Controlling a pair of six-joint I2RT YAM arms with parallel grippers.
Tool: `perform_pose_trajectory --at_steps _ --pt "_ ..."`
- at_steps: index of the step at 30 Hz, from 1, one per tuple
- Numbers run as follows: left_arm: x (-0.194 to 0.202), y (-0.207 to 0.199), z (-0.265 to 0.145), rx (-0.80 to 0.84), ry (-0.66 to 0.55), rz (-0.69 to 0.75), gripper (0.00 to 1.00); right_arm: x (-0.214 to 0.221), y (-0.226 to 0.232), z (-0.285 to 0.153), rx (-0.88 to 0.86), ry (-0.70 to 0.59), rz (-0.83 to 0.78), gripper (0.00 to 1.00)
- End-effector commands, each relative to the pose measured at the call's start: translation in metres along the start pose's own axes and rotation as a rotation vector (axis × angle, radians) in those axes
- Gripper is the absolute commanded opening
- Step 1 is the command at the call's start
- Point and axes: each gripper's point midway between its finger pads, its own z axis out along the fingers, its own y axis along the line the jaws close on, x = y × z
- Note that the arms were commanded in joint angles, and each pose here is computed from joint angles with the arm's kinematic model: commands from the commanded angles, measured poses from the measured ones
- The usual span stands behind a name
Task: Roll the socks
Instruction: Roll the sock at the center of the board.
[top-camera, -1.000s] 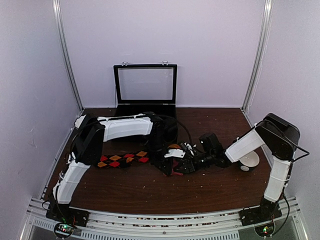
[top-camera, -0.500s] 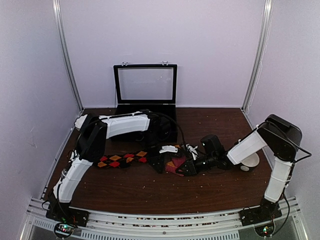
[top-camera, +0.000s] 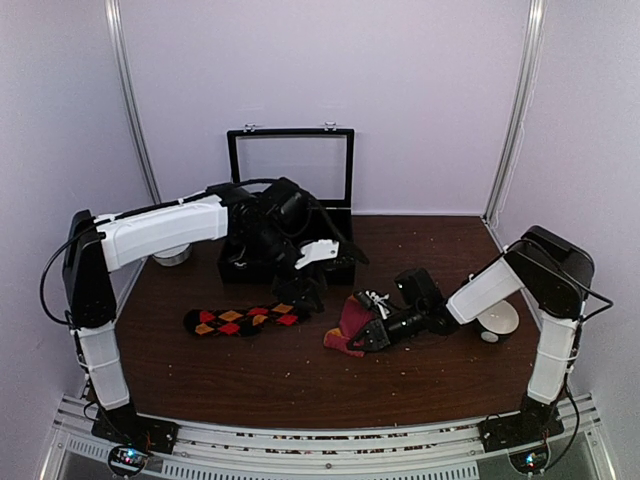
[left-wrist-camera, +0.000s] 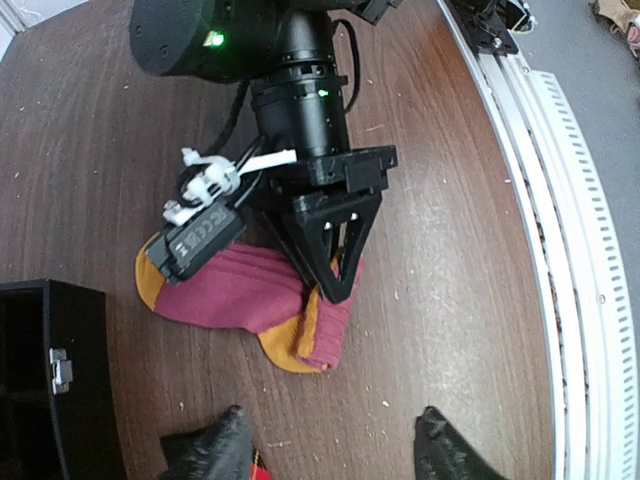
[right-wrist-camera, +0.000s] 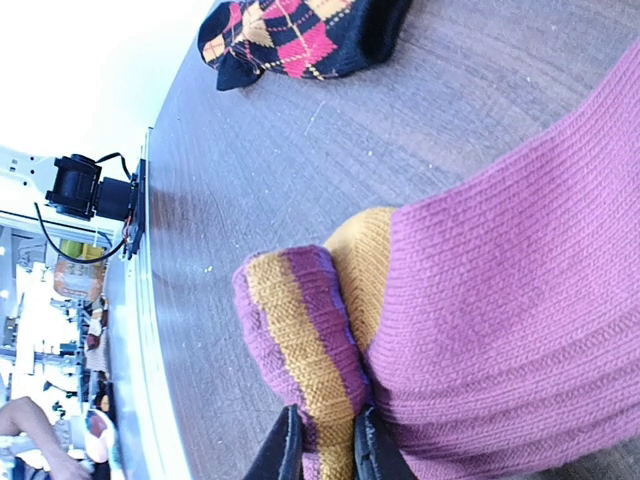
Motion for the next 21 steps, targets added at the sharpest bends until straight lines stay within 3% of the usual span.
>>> perform_pose_trajectory --at_steps 1,6,13,21 --pt "0.016 0.003 0.04 0.063 -0.004 0.031 0.52 0.092 -0.062 -0.003 0.245 0.266 0.302 0.19" --pt "0.03 0.002 0.075 0.12 0.025 0.059 0.42 0.097 -0.074 -0.005 0.299 0.281 0.328 0.2" --pt "0.035 0.01 0.096 0.066 0.039 0.138 0.46 0.099 -0.081 -0.001 0.292 0.287 0.366 0.21" --pt "0.041 0.01 0.118 0.091 0.092 0.117 0.48 0.096 -0.079 -0.001 0.279 0.283 0.354 0.21"
